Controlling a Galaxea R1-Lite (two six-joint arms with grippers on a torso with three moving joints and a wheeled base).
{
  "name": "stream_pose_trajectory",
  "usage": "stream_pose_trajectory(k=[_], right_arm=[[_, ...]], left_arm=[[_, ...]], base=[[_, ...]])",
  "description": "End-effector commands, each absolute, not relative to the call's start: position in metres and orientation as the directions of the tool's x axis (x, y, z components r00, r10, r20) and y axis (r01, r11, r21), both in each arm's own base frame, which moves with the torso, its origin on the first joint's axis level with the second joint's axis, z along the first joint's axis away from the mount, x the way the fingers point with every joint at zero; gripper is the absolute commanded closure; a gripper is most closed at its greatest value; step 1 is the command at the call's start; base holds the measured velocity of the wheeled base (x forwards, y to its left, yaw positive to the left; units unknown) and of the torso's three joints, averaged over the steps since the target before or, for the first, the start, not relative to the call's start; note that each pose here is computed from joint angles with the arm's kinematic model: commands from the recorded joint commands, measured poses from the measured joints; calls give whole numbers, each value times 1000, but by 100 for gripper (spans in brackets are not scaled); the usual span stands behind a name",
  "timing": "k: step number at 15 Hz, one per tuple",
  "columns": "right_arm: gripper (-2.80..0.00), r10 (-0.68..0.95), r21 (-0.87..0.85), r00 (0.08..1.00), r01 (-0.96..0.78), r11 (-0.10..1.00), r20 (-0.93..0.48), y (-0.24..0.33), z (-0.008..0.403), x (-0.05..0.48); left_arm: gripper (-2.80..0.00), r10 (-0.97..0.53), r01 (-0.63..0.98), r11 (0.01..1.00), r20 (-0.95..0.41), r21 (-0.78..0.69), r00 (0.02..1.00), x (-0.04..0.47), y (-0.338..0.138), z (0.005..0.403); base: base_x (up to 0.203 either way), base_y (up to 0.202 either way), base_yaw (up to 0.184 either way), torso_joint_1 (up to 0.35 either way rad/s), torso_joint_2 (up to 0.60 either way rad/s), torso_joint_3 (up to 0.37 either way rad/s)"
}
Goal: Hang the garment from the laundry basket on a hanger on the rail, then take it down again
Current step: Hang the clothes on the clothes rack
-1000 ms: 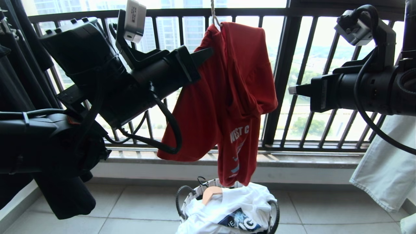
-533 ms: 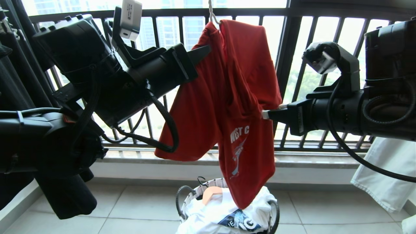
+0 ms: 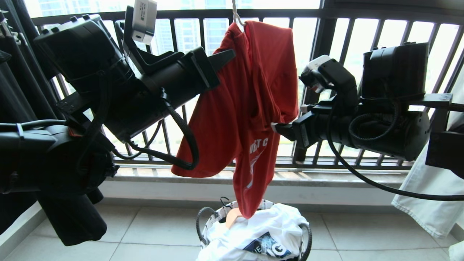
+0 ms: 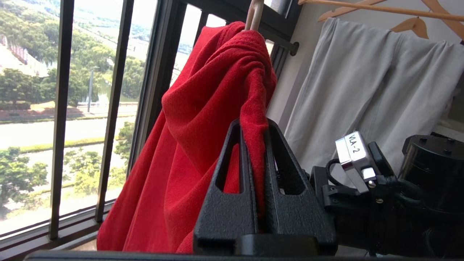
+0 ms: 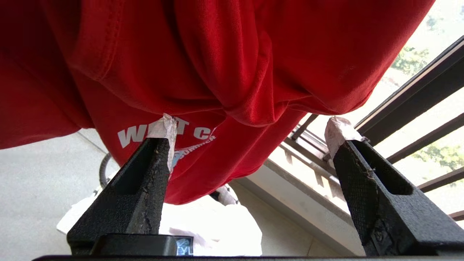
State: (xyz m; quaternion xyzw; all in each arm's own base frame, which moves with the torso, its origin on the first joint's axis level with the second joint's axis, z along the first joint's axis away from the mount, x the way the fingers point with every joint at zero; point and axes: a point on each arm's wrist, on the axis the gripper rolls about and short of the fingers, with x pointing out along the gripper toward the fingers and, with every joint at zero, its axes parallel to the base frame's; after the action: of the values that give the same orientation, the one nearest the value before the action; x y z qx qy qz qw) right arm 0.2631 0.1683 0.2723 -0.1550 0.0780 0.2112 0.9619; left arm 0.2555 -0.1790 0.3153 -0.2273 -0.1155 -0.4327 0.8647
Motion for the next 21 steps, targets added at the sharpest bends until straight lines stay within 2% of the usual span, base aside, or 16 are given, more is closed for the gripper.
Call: stream_pose_trajectory(k=[1, 4, 5, 11, 21], right_arm=[[-280, 380, -299, 901, -428, 853, -208, 178, 260, 278], [-280, 364, -346, 918, -396, 851, -157, 183, 259, 289], [0, 359, -346, 922, -387, 854, -146, 183, 260, 291], [0, 330, -343, 935, -354, 870, -129, 173, 266, 292], [0, 302, -323, 953, -289, 901, -12, 147, 305, 270]], left_arm=[[0, -695, 804, 519, 404, -292, 595, 255, -178, 317], [0, -695, 804, 519, 404, -292, 595, 255, -178, 317], [0, -694, 804, 518, 405, -291, 595, 254, -178, 317], [0, -691, 801, 522, 406, -292, 598, 255, -178, 317], [0, -692, 797, 530, 395, -290, 604, 258, -180, 313]], base=[[0, 0, 0, 0, 0, 0], [0, 0, 0, 0, 0, 0], [0, 0, 0, 0, 0, 0], [0, 0, 0, 0, 0, 0], [0, 0, 0, 0, 0, 0]])
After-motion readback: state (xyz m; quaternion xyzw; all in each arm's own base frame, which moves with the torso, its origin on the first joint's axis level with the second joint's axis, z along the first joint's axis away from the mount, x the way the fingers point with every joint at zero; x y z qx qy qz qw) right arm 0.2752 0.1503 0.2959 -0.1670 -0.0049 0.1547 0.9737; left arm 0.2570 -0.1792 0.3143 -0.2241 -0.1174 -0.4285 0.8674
